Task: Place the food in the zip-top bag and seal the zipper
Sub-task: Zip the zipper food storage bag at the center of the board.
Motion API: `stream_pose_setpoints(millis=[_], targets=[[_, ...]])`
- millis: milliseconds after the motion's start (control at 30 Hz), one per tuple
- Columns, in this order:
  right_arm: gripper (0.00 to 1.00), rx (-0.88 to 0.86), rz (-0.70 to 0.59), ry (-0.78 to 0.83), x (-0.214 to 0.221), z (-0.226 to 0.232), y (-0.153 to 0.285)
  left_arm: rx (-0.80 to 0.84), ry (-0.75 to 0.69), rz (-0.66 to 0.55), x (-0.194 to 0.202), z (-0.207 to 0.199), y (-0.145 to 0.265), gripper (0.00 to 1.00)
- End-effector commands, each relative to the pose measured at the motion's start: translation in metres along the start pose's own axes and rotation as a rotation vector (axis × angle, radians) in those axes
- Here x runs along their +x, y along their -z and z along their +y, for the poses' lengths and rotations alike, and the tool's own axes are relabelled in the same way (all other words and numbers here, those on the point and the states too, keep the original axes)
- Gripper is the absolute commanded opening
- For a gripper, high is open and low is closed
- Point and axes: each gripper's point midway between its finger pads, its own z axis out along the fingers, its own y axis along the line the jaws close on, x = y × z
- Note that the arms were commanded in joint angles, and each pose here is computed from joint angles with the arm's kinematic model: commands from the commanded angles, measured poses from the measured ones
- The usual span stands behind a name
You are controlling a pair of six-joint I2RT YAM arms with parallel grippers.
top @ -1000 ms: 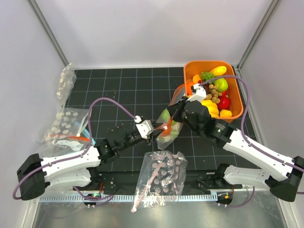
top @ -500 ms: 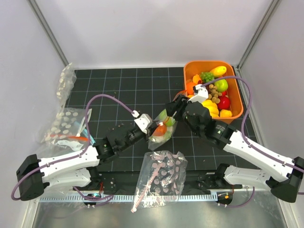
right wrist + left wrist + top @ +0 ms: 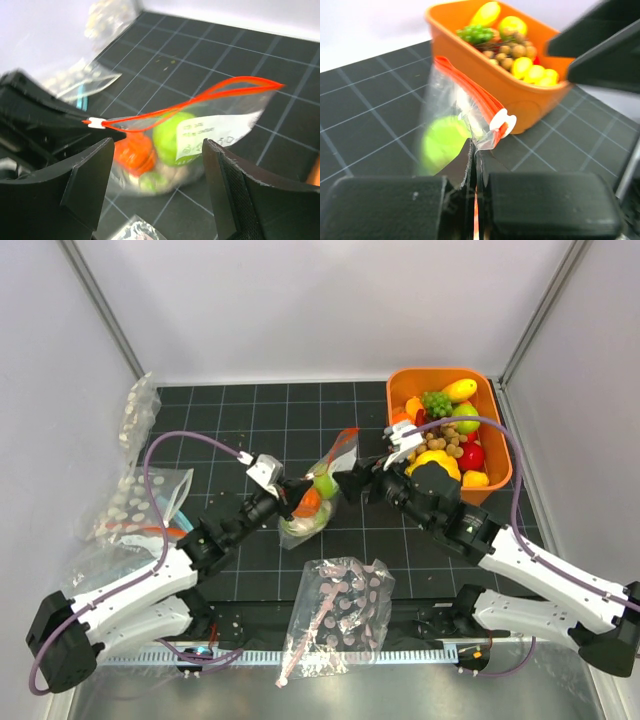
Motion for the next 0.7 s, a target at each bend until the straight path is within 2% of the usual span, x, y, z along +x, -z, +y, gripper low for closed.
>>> stream_pose_setpoints(millis=[0,200,300,367,533,667], targets=[[0.77,-0.251,-0.072,0.184,-0.013,0.038,0.004,0.139,0.022,-0.151,-0.040,-0.027,0.007,0.00],[0.77,-0.405,-0.111,0.379,-0.003,0.053,0.013,0.260,0.023,-0.108,-0.038,-0.049,0.009,0.00],[0.79,-0.445,-0.169,0.399,-0.012,0.057,0.029,0.314,0.027,-0.078,-0.040,-0.060,0.012,0.00],[0.80,-0.542,-0.191,0.449,-0.013,0.069,0.045,0.345,0.037,-0.054,-0.041,-0.066,0.014,0.00],[0.73,-0.610,-0.185,0.489,-0.009,0.077,0.053,0.422,0.045,-0.019,-0.043,-0.080,0.016,0.00],[0.73,-0.644,-0.152,0.497,-0.001,0.082,0.049,0.474,0.054,-0.006,-0.044,-0.089,0.019,0.00]])
